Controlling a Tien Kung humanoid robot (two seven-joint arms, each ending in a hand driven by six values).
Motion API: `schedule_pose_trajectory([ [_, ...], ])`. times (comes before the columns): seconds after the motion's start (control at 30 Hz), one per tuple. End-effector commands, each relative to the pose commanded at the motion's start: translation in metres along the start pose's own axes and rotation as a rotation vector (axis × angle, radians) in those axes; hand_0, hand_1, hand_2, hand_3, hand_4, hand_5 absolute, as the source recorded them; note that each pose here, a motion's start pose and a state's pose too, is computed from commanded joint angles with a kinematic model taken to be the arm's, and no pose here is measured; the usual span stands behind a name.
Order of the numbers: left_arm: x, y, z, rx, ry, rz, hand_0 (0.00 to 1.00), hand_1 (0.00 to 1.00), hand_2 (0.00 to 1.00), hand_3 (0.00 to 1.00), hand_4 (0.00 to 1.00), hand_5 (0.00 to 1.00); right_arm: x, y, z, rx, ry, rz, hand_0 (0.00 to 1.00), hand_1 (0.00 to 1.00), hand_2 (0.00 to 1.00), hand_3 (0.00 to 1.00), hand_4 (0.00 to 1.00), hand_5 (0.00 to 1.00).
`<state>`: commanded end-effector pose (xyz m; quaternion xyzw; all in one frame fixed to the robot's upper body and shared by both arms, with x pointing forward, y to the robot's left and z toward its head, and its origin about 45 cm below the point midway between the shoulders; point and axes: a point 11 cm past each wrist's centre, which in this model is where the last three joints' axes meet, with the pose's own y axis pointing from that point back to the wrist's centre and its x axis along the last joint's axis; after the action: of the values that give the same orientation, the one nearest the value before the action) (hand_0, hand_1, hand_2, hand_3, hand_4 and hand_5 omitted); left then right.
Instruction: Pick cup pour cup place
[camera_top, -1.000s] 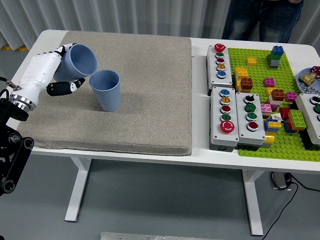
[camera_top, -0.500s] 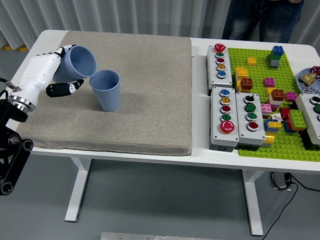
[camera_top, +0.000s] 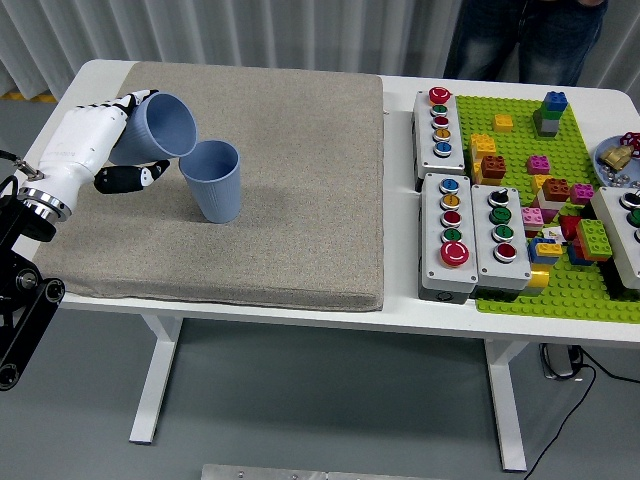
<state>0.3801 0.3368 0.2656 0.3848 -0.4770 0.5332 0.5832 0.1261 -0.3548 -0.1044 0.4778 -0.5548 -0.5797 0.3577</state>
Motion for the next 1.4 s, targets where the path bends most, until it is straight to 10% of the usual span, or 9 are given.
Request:
schedule_pose_trajectory([
  [1.4,0.0007,0.0016,0.0092,-0.035,-0.051,-0.008,0.548,0.596,0.774,0.754,0.416,0.002,0.0009,-0.0003,0.0021,-0.003,-0.002,0.002,0.747,0.697,0.753,0.61,0.104,0.271],
])
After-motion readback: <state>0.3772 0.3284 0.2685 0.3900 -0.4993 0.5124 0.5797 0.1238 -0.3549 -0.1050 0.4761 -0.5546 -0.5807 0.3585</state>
